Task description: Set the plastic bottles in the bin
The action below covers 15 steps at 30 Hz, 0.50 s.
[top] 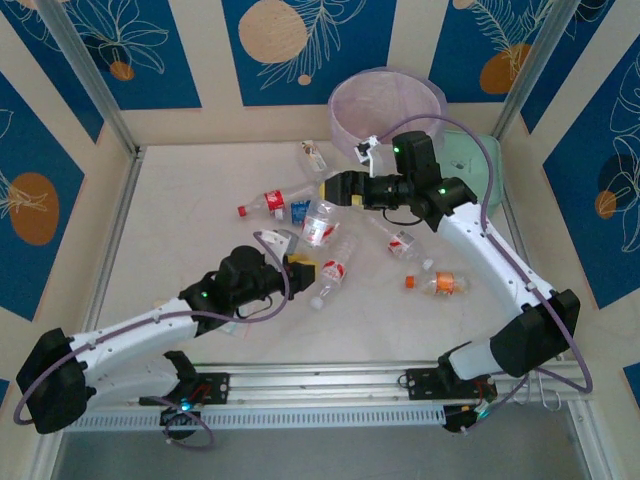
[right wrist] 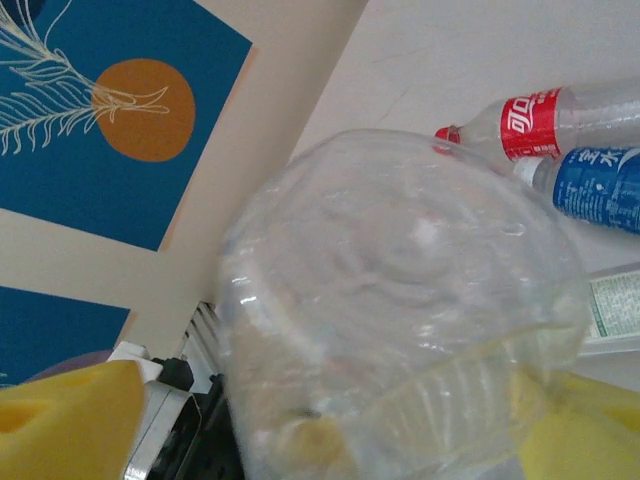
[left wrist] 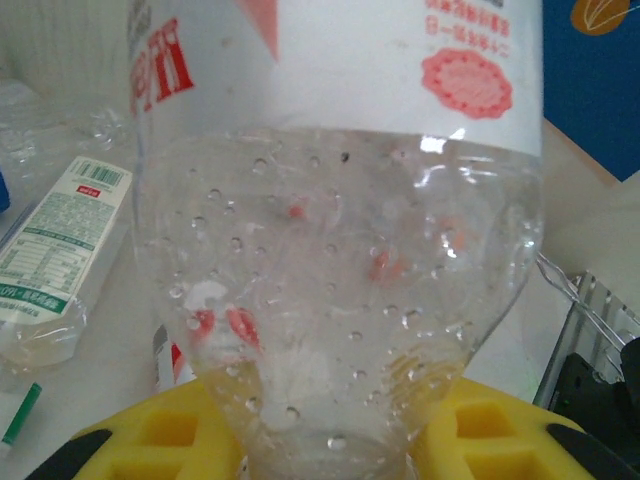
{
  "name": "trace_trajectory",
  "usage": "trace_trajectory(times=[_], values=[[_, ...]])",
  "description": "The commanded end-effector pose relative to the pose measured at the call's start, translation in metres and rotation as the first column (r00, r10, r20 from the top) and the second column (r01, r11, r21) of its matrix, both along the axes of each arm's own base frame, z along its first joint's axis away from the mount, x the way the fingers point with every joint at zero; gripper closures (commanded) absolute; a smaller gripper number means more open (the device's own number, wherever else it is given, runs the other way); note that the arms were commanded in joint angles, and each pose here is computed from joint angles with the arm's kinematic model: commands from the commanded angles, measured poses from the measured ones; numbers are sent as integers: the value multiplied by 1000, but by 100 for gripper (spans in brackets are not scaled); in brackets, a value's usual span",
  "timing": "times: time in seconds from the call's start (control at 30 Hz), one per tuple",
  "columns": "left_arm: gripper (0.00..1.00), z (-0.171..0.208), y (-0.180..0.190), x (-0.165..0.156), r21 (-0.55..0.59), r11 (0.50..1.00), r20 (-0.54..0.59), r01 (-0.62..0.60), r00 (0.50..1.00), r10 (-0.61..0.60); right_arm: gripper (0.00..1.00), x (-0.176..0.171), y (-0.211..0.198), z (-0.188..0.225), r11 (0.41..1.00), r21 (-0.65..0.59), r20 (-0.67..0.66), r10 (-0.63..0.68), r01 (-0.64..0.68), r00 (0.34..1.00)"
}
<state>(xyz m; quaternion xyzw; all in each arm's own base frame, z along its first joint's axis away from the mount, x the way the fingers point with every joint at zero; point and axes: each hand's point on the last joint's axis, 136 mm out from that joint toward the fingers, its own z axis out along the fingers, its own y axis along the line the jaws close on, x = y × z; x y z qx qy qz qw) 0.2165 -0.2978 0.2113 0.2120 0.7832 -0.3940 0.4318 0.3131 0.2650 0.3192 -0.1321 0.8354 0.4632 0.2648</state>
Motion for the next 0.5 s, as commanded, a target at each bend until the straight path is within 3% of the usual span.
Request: trace_trajectory(times=[0.0, 0.2, 0.33, 0.4, 0.47], values=[[100, 18, -15, -9, -45, 994, 57, 95, 994, -92, 17, 1, -8, 6, 1000, -8, 42, -8, 9, 999], [100, 19, -19, -15, -47, 990, 54, 130, 990, -128, 36, 6, -22, 6, 998, -46, 65, -44, 47, 997], [99, 15, -18, -16, -41, 990, 42, 133, 991, -131, 49, 5, -33, 29, 996, -58, 132, -55, 63, 990], [84, 17, -16, -16, -43, 991, 47, 128, 991, -126, 52, 4, -38, 47, 995, -65, 185, -64, 77, 981], [55, 23, -13, -14, -55, 993, 48, 107, 993, -104, 53, 6, -46, 65, 993, -71, 238, -77, 97, 968]])
